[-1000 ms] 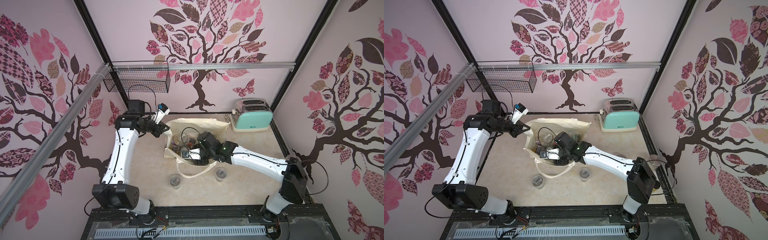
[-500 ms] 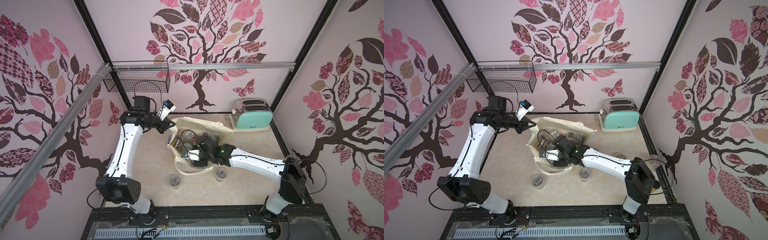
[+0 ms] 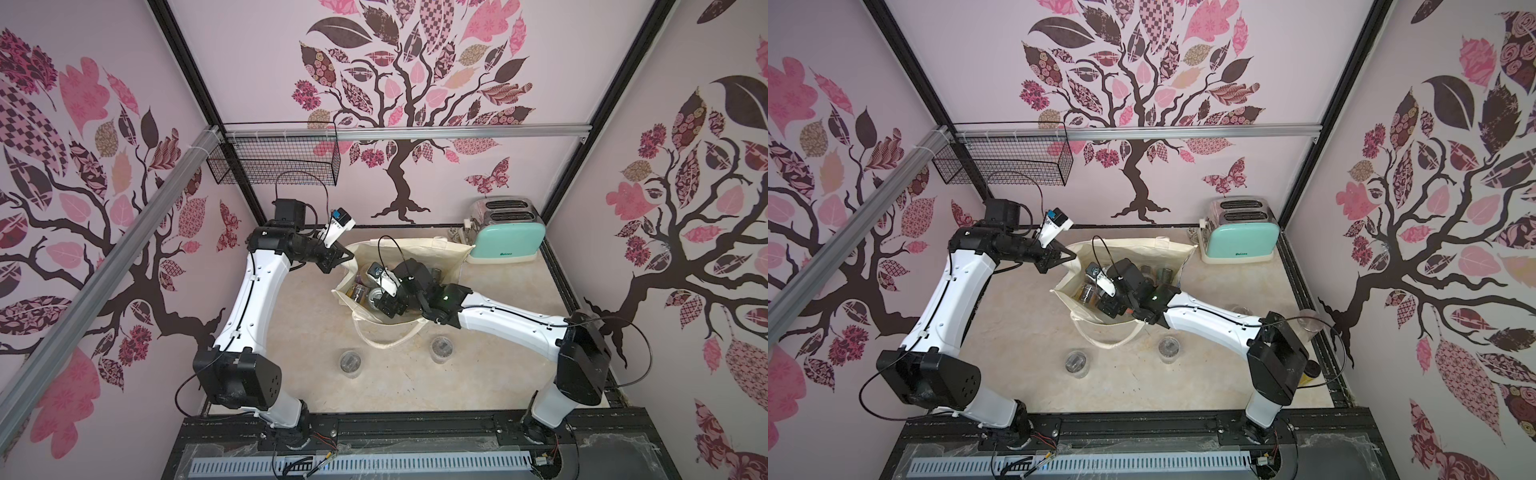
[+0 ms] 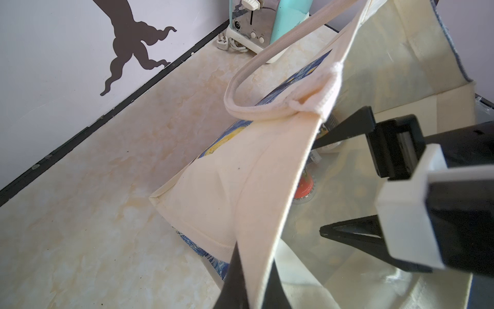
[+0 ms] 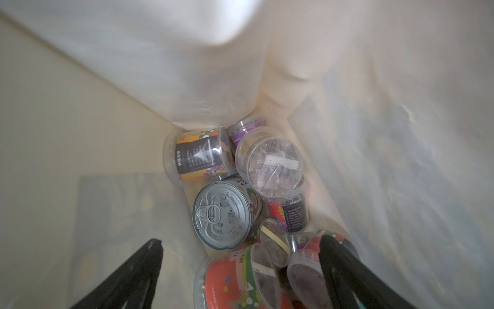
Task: Take out the seed jars from the canvas bag
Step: Pick up the seed jar from the canvas bag.
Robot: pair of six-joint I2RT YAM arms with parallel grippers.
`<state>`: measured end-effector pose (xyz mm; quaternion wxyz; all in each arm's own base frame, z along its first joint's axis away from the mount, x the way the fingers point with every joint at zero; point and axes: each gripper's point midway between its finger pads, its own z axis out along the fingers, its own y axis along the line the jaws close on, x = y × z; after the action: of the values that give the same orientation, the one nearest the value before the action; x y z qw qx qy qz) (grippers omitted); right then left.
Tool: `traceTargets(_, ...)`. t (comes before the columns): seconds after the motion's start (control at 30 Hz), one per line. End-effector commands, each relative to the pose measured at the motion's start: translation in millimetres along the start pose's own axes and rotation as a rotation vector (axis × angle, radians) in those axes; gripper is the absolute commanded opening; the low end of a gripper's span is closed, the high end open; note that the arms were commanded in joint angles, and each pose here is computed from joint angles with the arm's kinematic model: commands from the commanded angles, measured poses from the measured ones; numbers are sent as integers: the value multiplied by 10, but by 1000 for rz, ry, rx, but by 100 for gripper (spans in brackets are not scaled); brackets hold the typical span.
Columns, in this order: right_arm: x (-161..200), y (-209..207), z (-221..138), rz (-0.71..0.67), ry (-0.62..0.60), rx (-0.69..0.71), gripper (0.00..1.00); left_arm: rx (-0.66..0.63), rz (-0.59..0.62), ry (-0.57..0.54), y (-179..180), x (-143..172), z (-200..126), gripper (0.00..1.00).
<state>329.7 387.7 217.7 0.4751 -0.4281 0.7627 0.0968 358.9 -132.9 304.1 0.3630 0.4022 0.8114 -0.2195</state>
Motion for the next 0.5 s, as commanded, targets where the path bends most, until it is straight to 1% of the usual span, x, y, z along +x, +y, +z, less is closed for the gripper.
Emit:
traceTargets(0.0, -168, -79, 114, 253, -42, 44, 95, 22, 39, -56, -154, -110, -129, 0)
traceTargets(0.07, -189, -86, 148, 347, -59, 49, 95, 26, 36, -47, -175, -80, -143, 0)
traceTargets(0.2, -170, -216, 229, 492, -66, 128, 94, 22, 35, -37, -202, -40, -206, 0)
traceTargets(0.33, -189, -180, 361, 596, -39, 116, 95, 36, 41, -30, -257, 2, -234, 0)
traceTargets(0.47, -215, -147, 473, 683, -51, 100, 97, 35, 32, -30, -260, 17, -249, 0)
